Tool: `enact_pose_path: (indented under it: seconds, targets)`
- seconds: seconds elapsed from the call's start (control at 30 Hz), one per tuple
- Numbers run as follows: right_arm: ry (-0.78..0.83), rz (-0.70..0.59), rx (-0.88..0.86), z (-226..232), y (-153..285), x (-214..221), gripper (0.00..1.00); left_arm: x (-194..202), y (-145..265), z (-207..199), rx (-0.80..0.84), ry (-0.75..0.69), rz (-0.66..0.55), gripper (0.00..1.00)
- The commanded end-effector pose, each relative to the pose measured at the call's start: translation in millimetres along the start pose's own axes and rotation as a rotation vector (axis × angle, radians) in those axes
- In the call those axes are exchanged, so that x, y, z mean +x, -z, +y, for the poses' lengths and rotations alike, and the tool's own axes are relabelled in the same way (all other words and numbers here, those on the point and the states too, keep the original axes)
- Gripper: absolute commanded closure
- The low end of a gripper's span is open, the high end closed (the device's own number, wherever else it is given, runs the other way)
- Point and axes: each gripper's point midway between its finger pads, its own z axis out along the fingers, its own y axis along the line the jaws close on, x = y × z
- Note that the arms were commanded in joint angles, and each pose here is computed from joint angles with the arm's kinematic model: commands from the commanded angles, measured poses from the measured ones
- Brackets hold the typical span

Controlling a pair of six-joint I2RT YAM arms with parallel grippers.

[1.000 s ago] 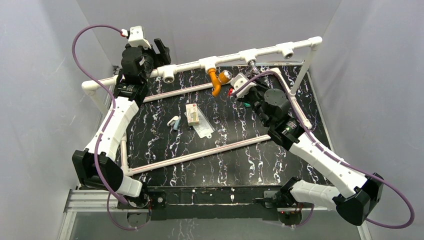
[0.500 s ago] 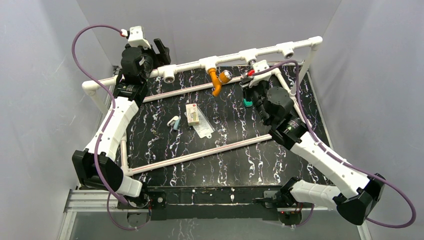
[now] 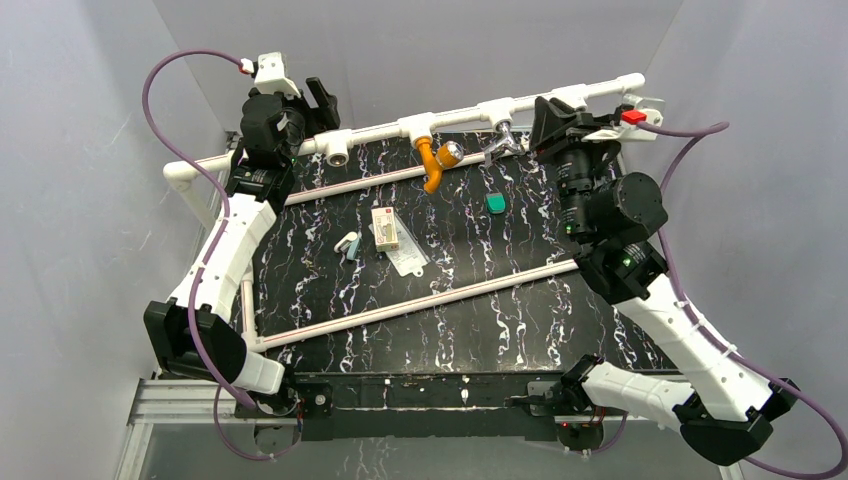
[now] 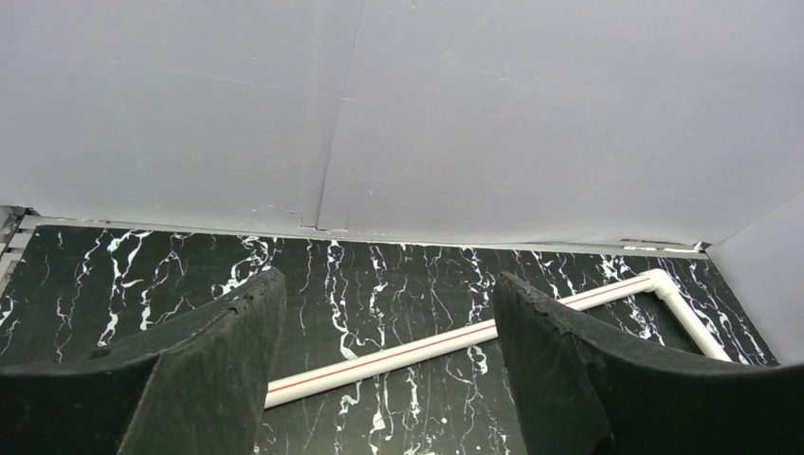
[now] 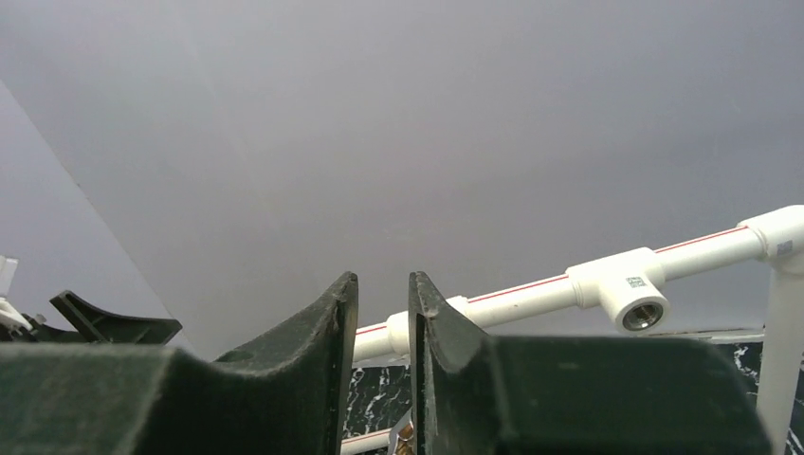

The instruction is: Install the water faucets

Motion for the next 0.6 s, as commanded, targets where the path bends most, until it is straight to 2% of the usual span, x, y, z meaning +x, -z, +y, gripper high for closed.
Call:
enact_pose_path:
  seconds: [0.0,0.27,0.57]
  targets:
    - [0.076,-0.001,-0.055,8.7,-1.9,-8.1,0.62,150.4,17.9,39.5,-0.099,-0.058,0.480,0.23]
    - [0.416,0.126,-0.223,19.8,4.4,12.9,0.43,152.6,17.5,39.5,-0.097,-0.056,0.486,0.23]
    - [0.853,0.286,-0.353,-0.4,23.5,46.1,0.26,151.9,17.2,40.0,-0.099,-0.057,0.485,0.23]
